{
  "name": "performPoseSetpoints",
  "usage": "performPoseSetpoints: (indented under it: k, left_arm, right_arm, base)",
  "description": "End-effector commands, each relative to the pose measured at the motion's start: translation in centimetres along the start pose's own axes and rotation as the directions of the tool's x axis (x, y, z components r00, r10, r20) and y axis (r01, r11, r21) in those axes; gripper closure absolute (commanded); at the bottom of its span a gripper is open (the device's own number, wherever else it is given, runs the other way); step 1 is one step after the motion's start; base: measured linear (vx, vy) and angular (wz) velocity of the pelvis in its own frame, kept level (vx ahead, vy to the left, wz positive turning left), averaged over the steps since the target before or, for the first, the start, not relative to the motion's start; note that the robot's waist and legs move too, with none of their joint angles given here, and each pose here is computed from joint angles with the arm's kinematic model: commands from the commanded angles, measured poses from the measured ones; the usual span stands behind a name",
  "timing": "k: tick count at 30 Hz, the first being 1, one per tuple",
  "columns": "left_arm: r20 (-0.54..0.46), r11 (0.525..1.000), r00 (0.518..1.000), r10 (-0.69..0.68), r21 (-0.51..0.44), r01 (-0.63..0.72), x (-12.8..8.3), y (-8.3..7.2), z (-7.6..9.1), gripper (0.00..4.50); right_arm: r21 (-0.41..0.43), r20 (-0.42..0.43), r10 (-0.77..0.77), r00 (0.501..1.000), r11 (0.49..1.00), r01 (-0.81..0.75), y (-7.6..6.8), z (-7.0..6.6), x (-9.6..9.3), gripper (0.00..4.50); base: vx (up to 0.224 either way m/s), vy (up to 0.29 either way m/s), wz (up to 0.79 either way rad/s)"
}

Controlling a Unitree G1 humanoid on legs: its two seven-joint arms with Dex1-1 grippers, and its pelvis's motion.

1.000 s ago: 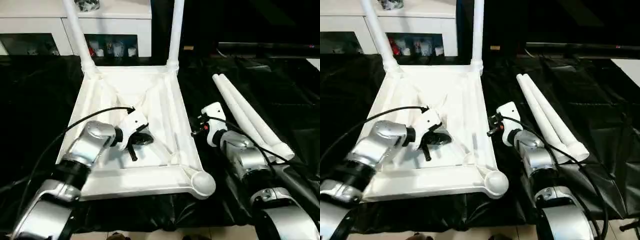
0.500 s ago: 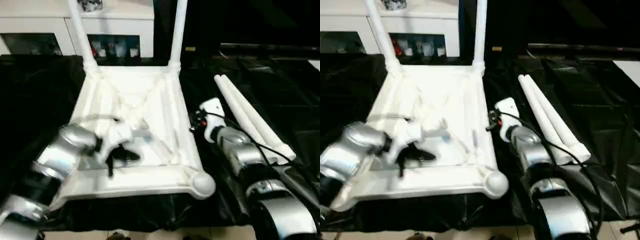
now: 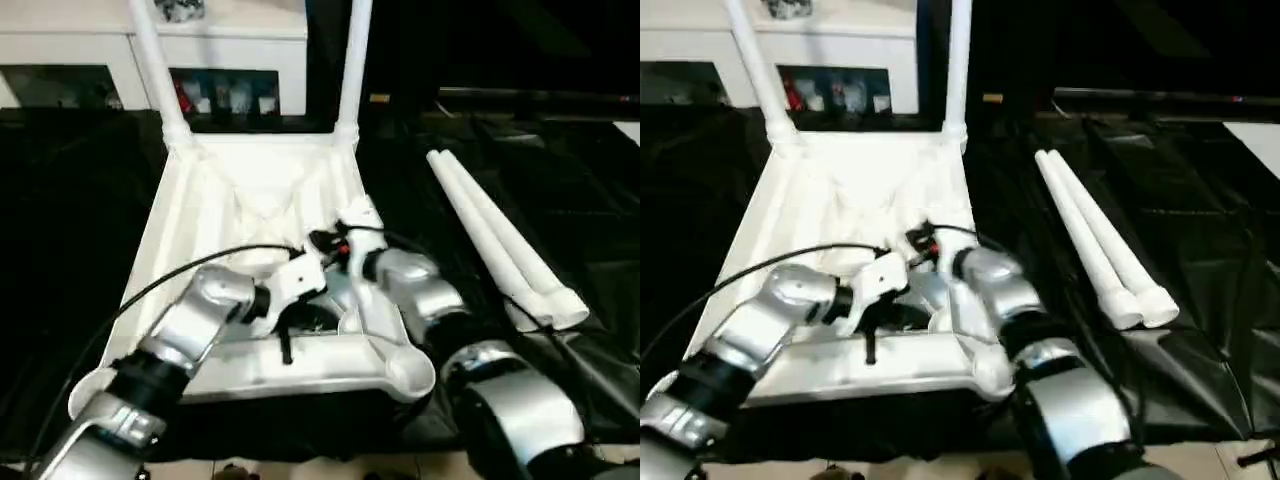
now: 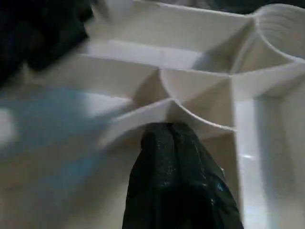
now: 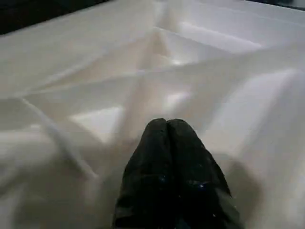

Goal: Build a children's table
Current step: Rotate table base

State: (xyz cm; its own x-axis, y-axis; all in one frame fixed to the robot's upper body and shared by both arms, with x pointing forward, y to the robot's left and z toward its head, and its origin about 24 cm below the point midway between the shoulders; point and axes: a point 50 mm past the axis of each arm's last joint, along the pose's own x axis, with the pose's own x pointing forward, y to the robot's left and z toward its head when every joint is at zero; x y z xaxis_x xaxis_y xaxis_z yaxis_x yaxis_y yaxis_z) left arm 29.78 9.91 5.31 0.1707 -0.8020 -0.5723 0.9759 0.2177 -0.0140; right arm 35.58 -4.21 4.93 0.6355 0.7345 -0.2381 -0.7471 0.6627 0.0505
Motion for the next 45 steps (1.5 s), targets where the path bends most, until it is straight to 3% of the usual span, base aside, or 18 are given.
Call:
performPoseSetpoints:
  k: [1,6,10,11,13,18,27,35,45]
  left_arm:
    - [0.013,0.999,0.999,0.036,0.025,-0.037,0.0,0.5,0.8,4.5]
    - [-0.008,0.999,0.999,0.043,0.03,-0.043,-1.0,0.8,0.2,4.5]
    - [-0.011,0.999,0.999,0.042,0.031,-0.042,-1.6,0.9,-0.1,4.5]
    - [-0.014,0.999,0.999,0.037,0.037,-0.037,-2.3,1.0,-0.4,4.5]
    - [-0.009,0.999,1.0,0.028,0.04,-0.028,-2.9,1.0,-0.5,4.5]
    - [0.015,0.999,1.0,-0.02,0.048,0.02,-3.8,0.5,-0.3,4.5]
    - [-0.008,0.993,0.995,-0.101,0.06,0.101,-3.6,-0.9,-0.3,4.5]
    - [-0.031,0.991,0.992,-0.124,0.041,0.125,-2.1,-1.5,-0.8,4.5]
    - [0.015,0.991,0.992,-0.124,0.048,0.123,-0.9,-2.0,0.2,4.5]
  right_arm:
    - [-0.026,0.023,-0.005,1.0,1.0,0.006,-0.2,0.9,0.2,4.46]
    - [-0.001,0.094,-0.09,0.991,0.996,0.09,-2.0,2.3,-0.7,4.46]
    - [-0.005,0.094,-0.145,0.985,0.989,0.146,-3.3,2.5,-1.4,4.46]
    - [-0.03,0.052,-0.229,0.972,0.973,0.231,-5.0,2.2,-2.5,4.46]
    - [-0.045,0.001,-0.307,0.952,0.951,0.307,-6.6,1.5,-3.8,4.46]
    - [-0.042,-0.093,-0.341,0.935,0.94,0.339,-8.2,-0.5,-5.8,4.46]
    - [0.023,-0.124,-0.231,0.965,0.972,0.235,-7.8,-1.6,-6.1,4.46]
    - [0.083,-0.104,-0.114,0.988,0.989,0.123,-5.8,-1.8,-4.4,4.46]
    - [0.084,-0.049,-0.048,0.998,0.995,0.052,-3.3,-0.5,-1.9,4.46]
  base:
    - [0.0,0.0,0.0]
    - [0.0,0.0,0.0]
    - [0.0,0.0,0.0]
    - [0.0,0.0,0.0]
    - [0.0,0.0,0.0]
    - [0.0,0.0,0.0]
    - [0.0,0.0,0.0]
    - [0.0,0.0,0.0]
    - [0.0,0.0,0.0]
